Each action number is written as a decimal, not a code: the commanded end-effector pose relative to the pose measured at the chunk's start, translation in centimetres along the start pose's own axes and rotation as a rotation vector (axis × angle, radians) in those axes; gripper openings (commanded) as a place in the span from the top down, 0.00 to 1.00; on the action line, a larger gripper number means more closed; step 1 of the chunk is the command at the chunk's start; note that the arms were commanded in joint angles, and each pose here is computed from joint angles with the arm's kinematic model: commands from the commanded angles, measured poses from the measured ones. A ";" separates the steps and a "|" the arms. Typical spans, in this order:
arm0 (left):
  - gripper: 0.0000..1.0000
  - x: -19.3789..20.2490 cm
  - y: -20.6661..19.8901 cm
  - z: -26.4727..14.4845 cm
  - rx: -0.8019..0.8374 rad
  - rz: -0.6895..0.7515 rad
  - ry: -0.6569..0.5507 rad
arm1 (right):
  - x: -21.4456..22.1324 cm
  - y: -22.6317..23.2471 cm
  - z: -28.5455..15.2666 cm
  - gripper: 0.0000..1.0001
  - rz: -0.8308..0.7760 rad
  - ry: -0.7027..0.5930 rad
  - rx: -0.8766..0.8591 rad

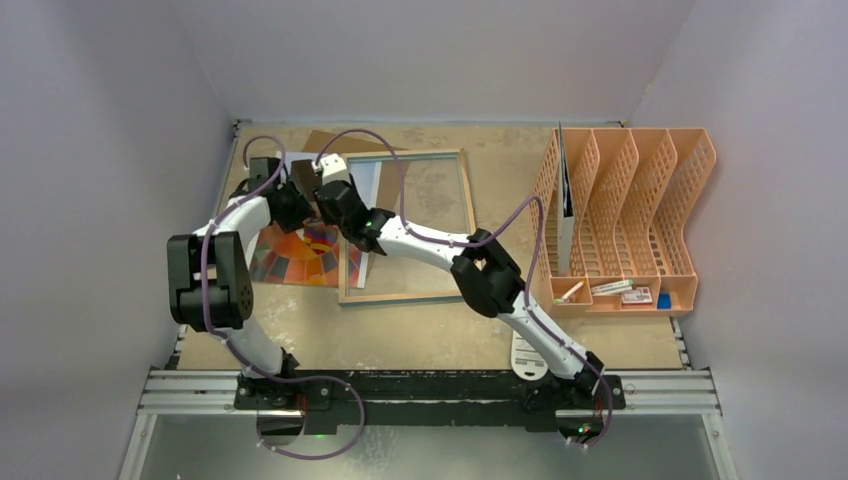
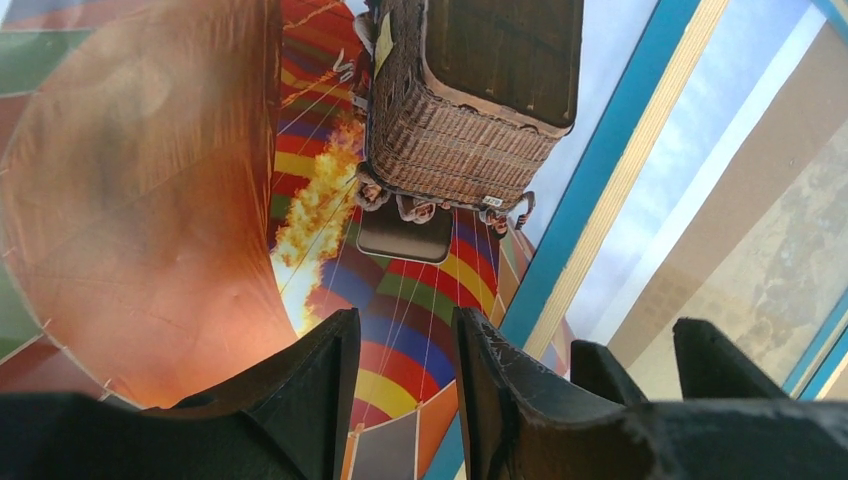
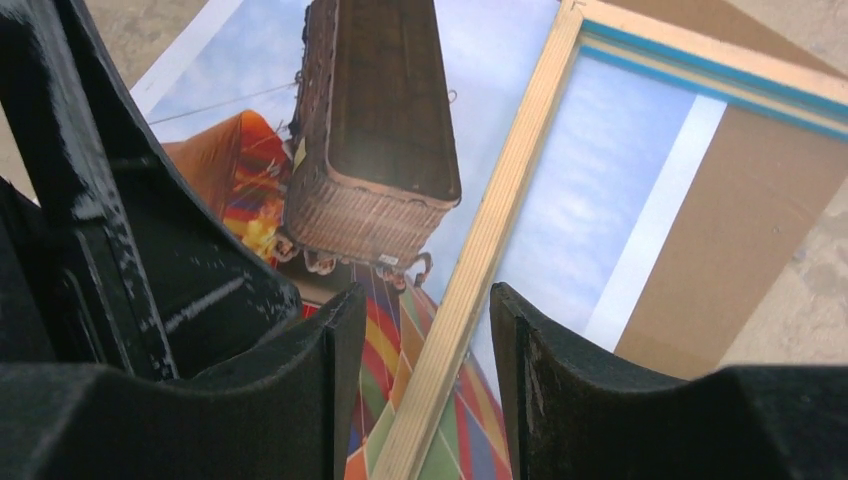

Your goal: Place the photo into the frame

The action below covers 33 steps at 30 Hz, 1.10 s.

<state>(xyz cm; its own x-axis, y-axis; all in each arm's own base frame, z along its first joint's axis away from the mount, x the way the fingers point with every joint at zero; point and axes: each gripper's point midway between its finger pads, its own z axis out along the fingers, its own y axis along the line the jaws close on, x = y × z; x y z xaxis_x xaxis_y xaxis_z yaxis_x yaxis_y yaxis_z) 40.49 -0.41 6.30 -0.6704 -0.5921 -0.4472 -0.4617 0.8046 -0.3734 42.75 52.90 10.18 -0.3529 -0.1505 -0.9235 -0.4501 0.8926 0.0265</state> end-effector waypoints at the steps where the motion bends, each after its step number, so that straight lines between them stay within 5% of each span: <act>1: 0.59 0.5 0.3 0.9 0.016 -0.017 0.015 | -3.0 0.2 0.5 0.48 -0.037 -0.100 0.018; 9: 0.65 2.2 3.1 1.8 -0.093 0.000 0.048 | -1.1 -0.1 1.5 0.42 -0.072 -0.073 0.050; 22: 0.69 3.1 4.8 2.6 -0.160 0.041 0.082 | 1.6 -0.1 1.2 0.59 -0.092 0.005 0.022; 28: 0.69 2.9 4.7 2.7 -0.160 0.048 0.087 | 2.3 0.3 1.1 0.45 -0.082 0.030 -0.002; 33: 0.69 2.9 4.6 2.7 -0.156 0.053 0.090 | 2.8 0.2 1.1 0.45 -0.086 0.042 0.000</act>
<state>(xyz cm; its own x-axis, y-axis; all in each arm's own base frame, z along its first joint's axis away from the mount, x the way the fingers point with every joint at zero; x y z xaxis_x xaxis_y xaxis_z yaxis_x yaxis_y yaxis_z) 38.91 0.55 2.56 -0.7113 -0.5711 -0.4097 -0.4977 0.8208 -0.2802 42.84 52.65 4.44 -0.3601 -0.2831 -0.8889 -0.4797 0.8734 -0.0838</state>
